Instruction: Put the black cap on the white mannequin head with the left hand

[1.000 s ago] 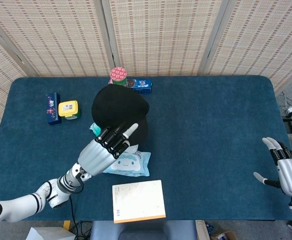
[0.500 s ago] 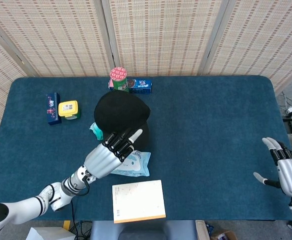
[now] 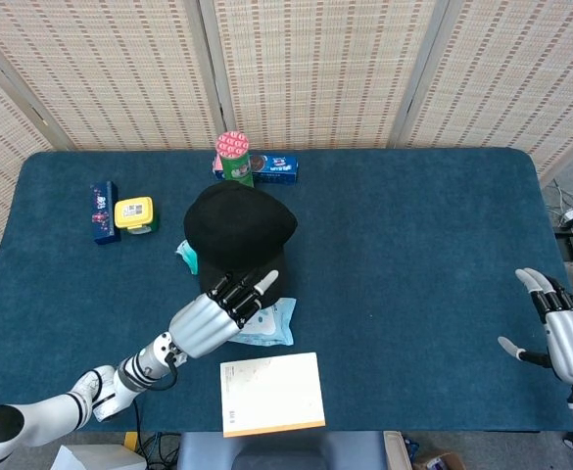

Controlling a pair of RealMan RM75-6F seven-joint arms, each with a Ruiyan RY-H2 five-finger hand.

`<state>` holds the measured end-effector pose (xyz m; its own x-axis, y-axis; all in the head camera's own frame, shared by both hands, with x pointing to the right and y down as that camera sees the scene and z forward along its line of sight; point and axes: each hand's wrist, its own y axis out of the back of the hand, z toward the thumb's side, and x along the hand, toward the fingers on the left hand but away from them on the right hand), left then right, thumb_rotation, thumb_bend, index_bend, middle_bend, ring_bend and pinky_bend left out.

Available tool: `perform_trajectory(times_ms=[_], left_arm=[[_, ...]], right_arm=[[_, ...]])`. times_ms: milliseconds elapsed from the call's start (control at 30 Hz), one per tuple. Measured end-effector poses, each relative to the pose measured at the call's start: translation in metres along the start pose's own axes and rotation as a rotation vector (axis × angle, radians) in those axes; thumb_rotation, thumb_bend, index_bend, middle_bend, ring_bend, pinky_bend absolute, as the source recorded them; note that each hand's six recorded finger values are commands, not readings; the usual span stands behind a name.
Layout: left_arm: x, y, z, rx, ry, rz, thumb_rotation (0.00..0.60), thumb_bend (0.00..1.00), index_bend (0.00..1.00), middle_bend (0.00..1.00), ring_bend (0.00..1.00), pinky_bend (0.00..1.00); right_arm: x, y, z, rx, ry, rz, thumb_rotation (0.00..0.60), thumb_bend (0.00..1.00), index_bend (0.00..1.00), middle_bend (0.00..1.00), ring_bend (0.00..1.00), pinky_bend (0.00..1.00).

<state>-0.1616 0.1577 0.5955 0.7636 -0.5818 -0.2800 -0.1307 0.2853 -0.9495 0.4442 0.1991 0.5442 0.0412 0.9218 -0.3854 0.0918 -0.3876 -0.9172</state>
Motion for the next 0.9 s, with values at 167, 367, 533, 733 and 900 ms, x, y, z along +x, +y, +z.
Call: perform_trajectory(times_ms=[167, 367, 533, 733, 900], left_arm=[[-0.002, 0.001, 0.001, 0.003, 0.01, 0.0, 0.6, 0.4, 0.33, 0.19, 0.21, 0.45], [-0.006, 0.006, 0.001, -0.01, 0.019, 0.009, 0.6, 0.37, 0.19, 0.19, 0.21, 0.45], [-0.012, 0.007, 0.001, -0.016, 0.033, -0.003, 0.6, 0.24, 0.16, 0.18, 0.2, 0.45], [-0.021, 0.005, -0.005, -0.024, 0.062, -0.032, 0.6, 0.17, 0.12, 0.17, 0.2, 0.45], [-0.032, 0.002, -0.013, -0.036, 0.11, -0.065, 0.6, 0.14, 0.0, 0.15, 0.19, 0.44]], right_arm=[[0.0, 0.0, 0.0, 0.001, 0.001, 0.001, 0.6, 0.0, 0.08, 0.14, 0.13, 0.26], [-0.001, -0.001, 0.001, 0.004, 0.0, 0.004, 0.6, 0.0, 0.08, 0.14, 0.13, 0.26], [-0.001, -0.001, 0.001, 0.005, 0.0, 0.004, 0.6, 0.0, 0.08, 0.14, 0.13, 0.26], [-0.001, -0.002, 0.002, 0.006, 0.0, 0.004, 0.6, 0.0, 0.08, 0.14, 0.13, 0.26], [-0.001, -0.002, 0.002, 0.006, -0.001, 0.005, 0.6, 0.0, 0.08, 0.14, 0.13, 0.26]])
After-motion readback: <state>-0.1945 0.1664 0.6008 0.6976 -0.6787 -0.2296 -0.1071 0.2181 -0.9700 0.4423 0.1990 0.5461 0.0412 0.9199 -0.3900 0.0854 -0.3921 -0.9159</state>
